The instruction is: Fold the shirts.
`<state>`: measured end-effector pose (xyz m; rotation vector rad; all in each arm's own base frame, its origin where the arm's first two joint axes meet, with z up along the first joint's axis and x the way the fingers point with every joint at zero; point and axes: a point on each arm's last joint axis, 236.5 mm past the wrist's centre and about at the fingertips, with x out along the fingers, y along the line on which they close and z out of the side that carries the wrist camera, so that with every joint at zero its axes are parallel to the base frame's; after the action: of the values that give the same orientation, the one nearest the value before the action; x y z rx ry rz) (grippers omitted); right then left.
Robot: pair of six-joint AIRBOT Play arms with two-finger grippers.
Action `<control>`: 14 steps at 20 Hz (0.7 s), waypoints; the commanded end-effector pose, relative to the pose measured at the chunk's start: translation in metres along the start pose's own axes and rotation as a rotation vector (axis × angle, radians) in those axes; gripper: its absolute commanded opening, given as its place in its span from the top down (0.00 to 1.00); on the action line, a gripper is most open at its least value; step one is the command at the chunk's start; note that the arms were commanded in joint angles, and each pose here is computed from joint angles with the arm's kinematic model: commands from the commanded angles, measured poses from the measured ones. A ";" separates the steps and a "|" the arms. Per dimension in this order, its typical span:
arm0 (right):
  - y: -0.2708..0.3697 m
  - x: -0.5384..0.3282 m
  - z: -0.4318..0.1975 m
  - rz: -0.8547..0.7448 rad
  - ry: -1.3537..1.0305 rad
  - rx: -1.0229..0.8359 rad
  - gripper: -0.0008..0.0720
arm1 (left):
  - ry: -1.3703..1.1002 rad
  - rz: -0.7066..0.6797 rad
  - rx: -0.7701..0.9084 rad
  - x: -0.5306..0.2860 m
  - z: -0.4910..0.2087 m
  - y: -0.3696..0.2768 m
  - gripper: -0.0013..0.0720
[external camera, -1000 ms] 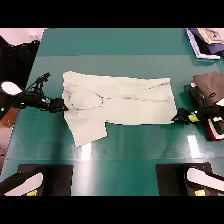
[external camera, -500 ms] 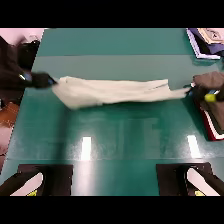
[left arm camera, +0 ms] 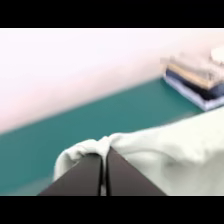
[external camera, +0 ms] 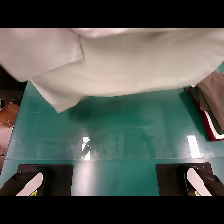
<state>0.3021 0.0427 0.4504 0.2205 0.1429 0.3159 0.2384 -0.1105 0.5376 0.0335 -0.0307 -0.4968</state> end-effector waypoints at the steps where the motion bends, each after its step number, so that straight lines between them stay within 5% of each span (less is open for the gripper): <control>1: 0.038 -0.046 0.040 -0.016 -0.084 -0.082 0.97 | -0.236 0.021 0.069 -0.067 0.064 -0.035 0.95; 7: -0.028 -0.078 0.036 -0.360 0.008 0.010 0.98 | -0.299 0.071 0.099 -0.090 0.076 -0.038 0.95; 10: -0.073 -0.059 0.005 -0.387 0.142 0.164 0.98 | -0.045 0.161 0.019 -0.027 0.003 0.022 0.95; 14: -0.138 -0.019 -0.095 -0.362 0.506 0.418 0.98 | 0.437 0.109 -0.200 0.068 -0.159 0.072 0.95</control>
<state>0.2939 -0.0559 0.4008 0.3982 0.4812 -0.0209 0.2836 -0.0835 0.4817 -0.0196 0.1256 -0.3825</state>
